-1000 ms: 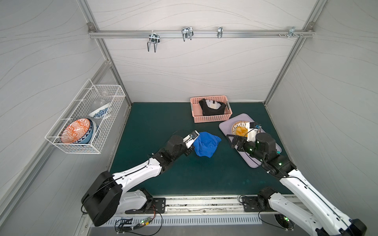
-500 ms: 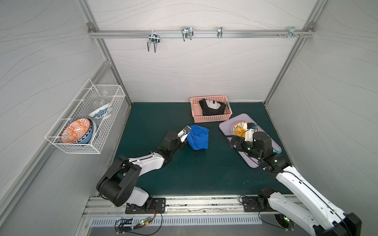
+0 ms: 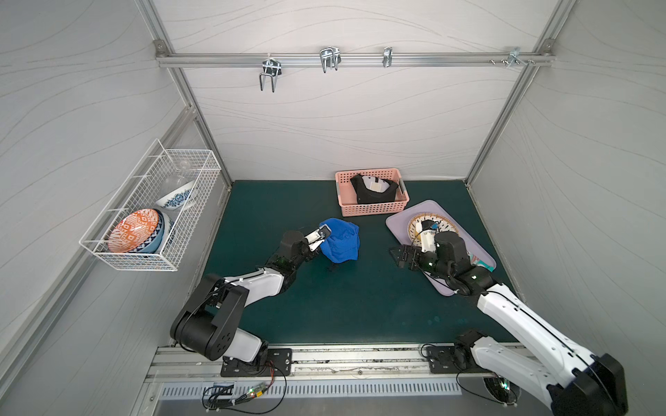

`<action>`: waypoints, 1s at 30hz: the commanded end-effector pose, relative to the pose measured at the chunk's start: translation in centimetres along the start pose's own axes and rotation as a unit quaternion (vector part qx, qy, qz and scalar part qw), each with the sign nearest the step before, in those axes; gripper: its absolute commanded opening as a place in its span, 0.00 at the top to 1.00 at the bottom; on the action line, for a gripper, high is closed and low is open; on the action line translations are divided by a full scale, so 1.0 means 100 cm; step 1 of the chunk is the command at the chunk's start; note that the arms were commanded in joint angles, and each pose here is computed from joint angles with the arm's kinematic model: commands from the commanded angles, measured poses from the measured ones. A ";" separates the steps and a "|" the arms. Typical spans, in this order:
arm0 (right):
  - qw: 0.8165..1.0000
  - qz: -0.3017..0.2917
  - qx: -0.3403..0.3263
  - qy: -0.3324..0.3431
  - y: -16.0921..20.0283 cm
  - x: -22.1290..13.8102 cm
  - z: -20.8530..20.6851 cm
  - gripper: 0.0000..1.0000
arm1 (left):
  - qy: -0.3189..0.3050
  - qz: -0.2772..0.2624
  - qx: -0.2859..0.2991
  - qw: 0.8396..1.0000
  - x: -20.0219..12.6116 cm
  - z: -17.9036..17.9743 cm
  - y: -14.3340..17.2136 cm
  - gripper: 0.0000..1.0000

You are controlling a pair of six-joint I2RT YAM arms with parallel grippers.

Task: Turn the baseball cap inside out
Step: Place the baseball cap at the center of the board.

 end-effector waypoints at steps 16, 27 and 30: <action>0.991 0.076 -0.101 -0.044 0.019 0.083 0.030 0.01 | 0.174 0.183 0.034 0.967 -0.060 -0.029 0.063 0.00; 0.963 0.196 -0.124 -0.136 0.046 0.103 0.044 0.09 | 0.268 0.226 0.023 0.936 -0.088 -0.026 0.062 0.00; 0.960 0.217 -0.116 -0.136 0.055 0.119 0.039 0.19 | 0.264 0.220 0.024 0.939 -0.084 -0.025 0.062 0.00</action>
Point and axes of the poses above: each gripper's point midway between its finger pads, its own x axis out along the fingers, its own z axis along the line the jaws close on, y = z × x, the point moved 7 cm from there along -x, back along the fingers, and after that the axes turned 10 degrees about x, right-handed, at the moved point
